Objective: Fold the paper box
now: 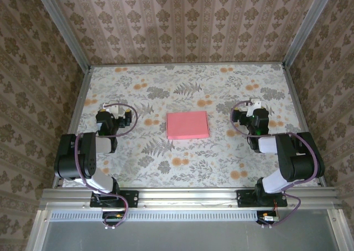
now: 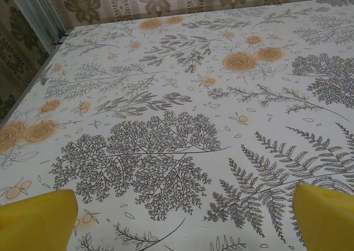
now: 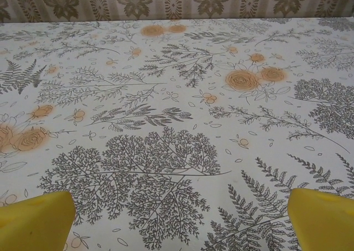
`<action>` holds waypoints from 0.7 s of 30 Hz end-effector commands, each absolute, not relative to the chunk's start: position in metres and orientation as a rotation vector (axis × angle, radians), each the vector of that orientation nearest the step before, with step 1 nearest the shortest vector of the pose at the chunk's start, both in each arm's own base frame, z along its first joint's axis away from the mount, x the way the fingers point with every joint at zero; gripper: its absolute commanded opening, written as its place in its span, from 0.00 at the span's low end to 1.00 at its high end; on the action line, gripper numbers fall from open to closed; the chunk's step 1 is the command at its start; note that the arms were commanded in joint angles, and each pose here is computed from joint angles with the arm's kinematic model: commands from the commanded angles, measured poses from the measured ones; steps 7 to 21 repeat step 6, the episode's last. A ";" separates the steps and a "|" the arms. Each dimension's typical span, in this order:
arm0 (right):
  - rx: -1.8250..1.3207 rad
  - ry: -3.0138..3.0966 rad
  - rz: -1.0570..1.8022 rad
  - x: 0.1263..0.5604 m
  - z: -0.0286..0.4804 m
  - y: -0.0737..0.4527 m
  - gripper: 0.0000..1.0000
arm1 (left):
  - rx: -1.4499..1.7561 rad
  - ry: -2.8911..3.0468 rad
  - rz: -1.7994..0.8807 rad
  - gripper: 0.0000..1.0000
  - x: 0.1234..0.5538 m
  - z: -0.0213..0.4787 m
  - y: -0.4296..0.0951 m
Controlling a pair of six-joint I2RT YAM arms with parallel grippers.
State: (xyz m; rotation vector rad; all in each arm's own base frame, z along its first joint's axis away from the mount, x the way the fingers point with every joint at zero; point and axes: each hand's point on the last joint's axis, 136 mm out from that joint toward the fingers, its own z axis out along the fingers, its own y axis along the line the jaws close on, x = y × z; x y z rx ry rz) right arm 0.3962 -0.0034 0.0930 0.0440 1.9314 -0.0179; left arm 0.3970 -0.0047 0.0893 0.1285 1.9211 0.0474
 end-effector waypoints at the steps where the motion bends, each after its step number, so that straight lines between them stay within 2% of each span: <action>1: 0.047 1.928 -0.010 0.400 0.097 -0.003 1.00 | 0.136 1.904 0.028 1.00 0.401 0.096 -0.008; 21: 0.047 1.929 -0.010 0.400 0.097 -0.003 1.00 | 0.129 1.908 0.031 1.00 0.401 0.096 -0.007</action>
